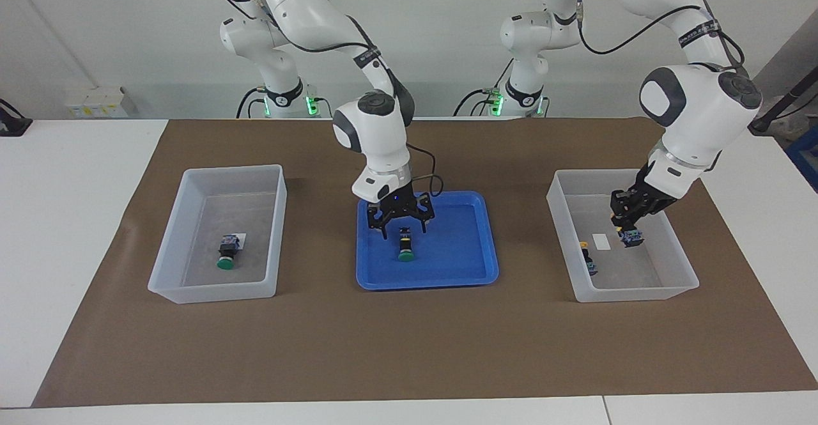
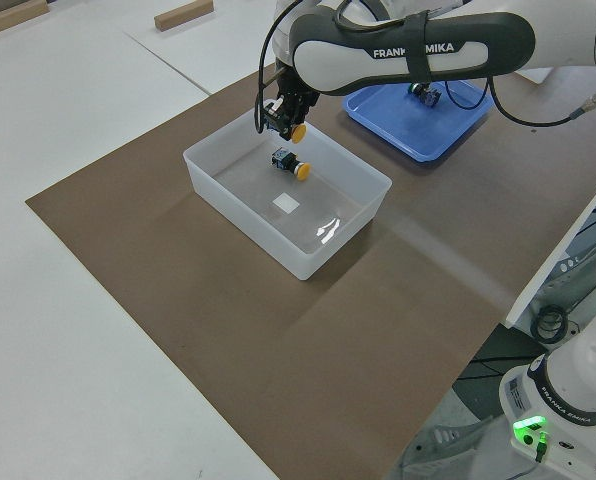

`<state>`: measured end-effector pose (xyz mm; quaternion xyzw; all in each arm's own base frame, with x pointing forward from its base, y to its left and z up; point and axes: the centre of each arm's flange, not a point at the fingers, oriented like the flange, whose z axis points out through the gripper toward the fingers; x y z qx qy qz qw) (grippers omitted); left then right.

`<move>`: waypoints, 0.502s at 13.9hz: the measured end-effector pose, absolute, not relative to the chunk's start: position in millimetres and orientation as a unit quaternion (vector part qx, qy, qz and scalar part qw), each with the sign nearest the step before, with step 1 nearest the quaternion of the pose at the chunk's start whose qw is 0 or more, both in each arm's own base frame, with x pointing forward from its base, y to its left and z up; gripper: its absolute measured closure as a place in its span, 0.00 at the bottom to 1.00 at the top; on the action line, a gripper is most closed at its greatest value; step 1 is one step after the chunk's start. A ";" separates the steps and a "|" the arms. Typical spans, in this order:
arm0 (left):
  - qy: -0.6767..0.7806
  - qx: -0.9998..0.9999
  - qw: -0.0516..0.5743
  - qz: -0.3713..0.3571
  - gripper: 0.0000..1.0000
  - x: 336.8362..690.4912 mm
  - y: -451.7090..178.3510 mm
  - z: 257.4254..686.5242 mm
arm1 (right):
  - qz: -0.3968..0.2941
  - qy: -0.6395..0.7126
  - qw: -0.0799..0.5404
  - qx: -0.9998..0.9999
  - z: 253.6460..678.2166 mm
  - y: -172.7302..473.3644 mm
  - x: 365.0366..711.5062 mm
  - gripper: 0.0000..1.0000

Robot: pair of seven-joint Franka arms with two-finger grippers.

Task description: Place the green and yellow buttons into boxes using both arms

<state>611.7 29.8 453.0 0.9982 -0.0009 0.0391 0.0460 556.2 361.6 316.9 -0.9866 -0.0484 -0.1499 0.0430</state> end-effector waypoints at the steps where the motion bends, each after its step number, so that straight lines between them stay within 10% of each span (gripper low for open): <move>1: -0.003 0.998 0.046 0.037 0.67 610.0 37.7 457.8 | -0.152 -0.052 0.032 -0.987 309.5 363.6 554.5 0.00; 5: 0.004 0.998 0.045 0.039 0.67 602.8 69.1 494.1 | -0.144 -0.055 0.021 -0.988 294.9 364.0 550.2 0.28; 7: 0.003 0.998 0.044 0.048 0.48 600.9 71.1 505.0 | -0.144 -0.053 0.022 -0.988 295.2 363.8 550.4 0.53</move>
